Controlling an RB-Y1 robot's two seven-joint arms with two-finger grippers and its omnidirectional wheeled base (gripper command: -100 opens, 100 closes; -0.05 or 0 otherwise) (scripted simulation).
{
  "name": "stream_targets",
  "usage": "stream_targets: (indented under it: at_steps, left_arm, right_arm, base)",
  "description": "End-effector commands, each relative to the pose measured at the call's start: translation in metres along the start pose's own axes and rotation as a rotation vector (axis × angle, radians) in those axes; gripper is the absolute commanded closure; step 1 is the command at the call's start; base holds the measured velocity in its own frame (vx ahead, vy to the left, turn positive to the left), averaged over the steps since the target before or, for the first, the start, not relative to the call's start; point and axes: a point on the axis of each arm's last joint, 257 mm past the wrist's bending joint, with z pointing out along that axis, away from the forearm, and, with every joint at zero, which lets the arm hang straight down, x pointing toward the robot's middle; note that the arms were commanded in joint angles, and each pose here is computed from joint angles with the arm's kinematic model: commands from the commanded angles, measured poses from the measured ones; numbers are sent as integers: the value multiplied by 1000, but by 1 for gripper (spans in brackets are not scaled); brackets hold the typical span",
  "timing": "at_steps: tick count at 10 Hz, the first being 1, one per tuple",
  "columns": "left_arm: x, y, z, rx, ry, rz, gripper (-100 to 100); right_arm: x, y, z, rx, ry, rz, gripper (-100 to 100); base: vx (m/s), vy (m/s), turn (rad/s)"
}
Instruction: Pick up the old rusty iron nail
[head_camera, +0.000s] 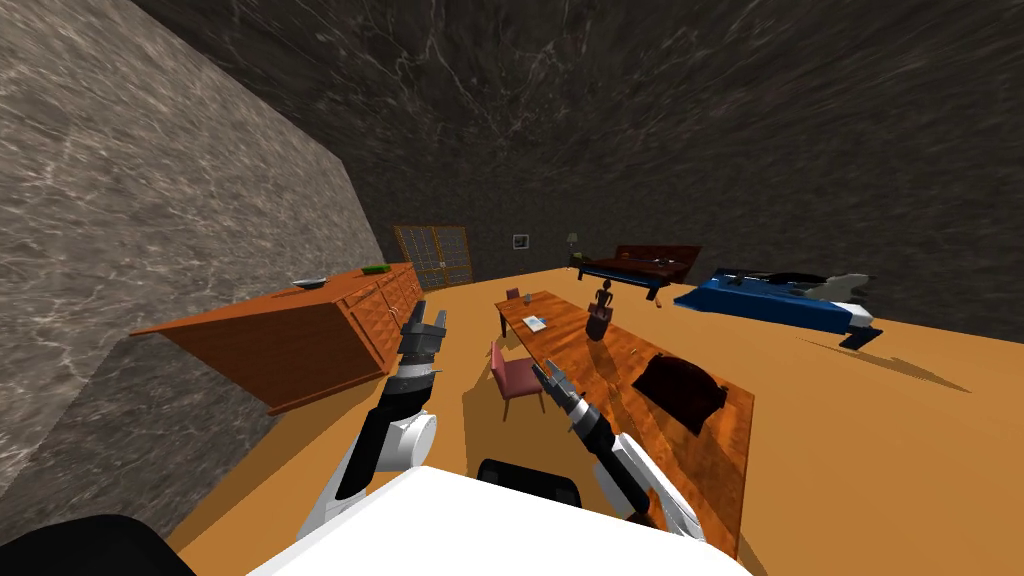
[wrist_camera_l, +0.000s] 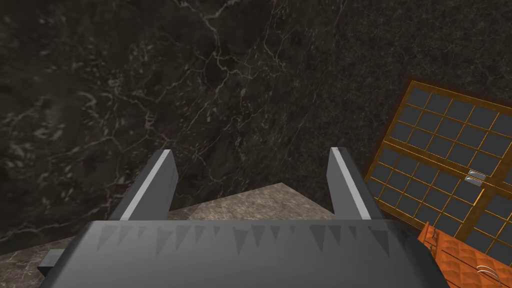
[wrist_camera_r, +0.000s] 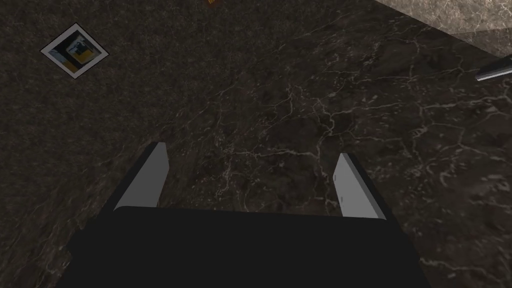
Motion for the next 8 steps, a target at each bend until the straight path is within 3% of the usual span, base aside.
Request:
stream_targets:
  at_steps: [1,2,3,4,5,8]
  left_arm:
    - [0,0,0,0,0,0,0]
    - [0,0,0,0,0,0,0]
    - [0,0,0,0,0,0,0]
    - [0,0,0,0,0,0,0]
    - [0,0,0,0,0,0,0]
    - [0,0,0,0,0,0,0]
  right_arm:
    - [21,-7,0,3,55,-25,-100]
    - [39,-2,2,-28,116,-71,-100]
    - [52,-12,-5,-6,147,-74,-100]
    - [70,-8,-4,-40,207,-120,-100]
    - [83,-18,-12,-20,239,-125,-100]
    - [135,-30,-32,-53,408,-217,-100]
  base:
    - [41,9,62]
    - [50,17,131]
    - [43,10,81]
    - [44,4,126]
    - [38,4,82]
    - [44,10,117]
